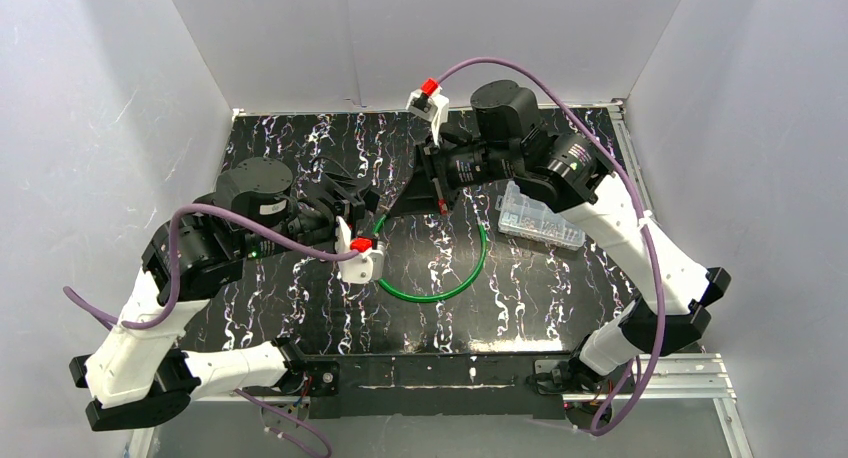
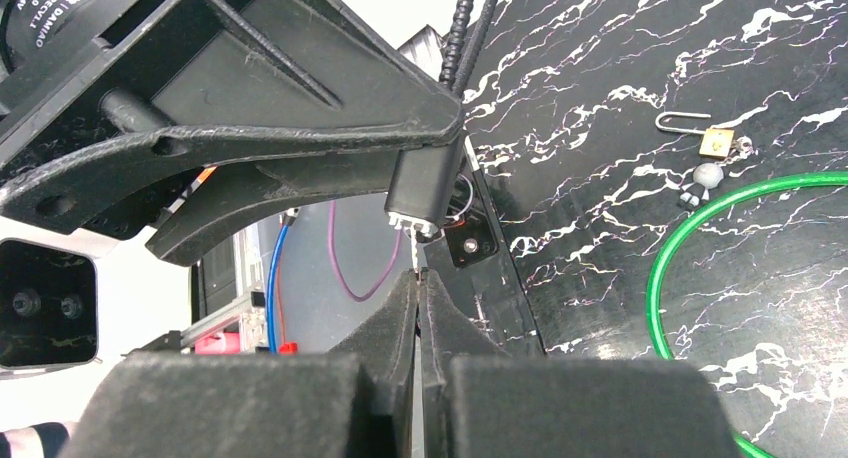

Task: Unlock with the key
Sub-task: Unlock the lock.

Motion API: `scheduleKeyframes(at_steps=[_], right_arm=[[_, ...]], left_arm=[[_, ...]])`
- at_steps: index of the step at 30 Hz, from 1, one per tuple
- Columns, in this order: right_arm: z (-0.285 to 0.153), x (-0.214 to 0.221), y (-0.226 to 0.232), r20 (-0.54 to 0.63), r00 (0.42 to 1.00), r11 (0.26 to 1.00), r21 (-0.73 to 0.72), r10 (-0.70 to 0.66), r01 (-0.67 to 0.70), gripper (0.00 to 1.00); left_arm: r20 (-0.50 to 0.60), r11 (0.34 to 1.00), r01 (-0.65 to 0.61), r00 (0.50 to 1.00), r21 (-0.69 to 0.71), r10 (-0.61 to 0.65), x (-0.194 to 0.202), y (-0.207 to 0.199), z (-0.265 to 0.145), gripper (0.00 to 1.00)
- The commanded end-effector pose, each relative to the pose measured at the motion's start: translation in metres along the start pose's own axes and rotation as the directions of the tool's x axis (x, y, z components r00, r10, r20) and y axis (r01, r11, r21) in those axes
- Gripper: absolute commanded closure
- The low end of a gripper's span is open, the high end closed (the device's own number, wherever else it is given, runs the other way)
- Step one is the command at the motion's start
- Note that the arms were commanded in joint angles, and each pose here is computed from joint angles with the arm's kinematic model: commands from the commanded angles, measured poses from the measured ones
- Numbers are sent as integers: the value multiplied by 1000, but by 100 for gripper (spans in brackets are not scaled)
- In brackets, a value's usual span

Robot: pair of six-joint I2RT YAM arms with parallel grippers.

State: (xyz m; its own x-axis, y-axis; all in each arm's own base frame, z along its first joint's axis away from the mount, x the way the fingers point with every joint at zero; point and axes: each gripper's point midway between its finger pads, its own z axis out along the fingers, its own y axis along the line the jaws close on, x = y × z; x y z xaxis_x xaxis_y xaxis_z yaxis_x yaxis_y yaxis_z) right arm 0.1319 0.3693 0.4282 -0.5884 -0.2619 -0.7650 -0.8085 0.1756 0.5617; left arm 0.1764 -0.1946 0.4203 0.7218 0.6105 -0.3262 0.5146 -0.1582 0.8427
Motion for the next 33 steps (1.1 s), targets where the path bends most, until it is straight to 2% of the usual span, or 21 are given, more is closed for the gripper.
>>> scheduleKeyframes(at_steps=[1,14,20,26,33], right_arm=[[-6,-18,9,57,998,999,-21,-39,40,99],[-3,-21,6,53,998,1000,-16,-21,22,99],[2,-18,1,32,999,1000,-4,2,-2,99],[6,-16,-5,37,999,1000,17,16,-16,99],[6,-21,-3,89,996,999,47,-9,5,99]], left_arm=[[9,1000,-15,1000,-18,15,-3,2,-5,100],[2,999,-42,999,-4,42,-1,-3,-3,100],[-34,995,-93,995,25,94,5,-10,4,100],[-49,998,-61,997,-13,60,5,2,7,100],[-150,997,-38,988,-68,28,22,10,8,100]])
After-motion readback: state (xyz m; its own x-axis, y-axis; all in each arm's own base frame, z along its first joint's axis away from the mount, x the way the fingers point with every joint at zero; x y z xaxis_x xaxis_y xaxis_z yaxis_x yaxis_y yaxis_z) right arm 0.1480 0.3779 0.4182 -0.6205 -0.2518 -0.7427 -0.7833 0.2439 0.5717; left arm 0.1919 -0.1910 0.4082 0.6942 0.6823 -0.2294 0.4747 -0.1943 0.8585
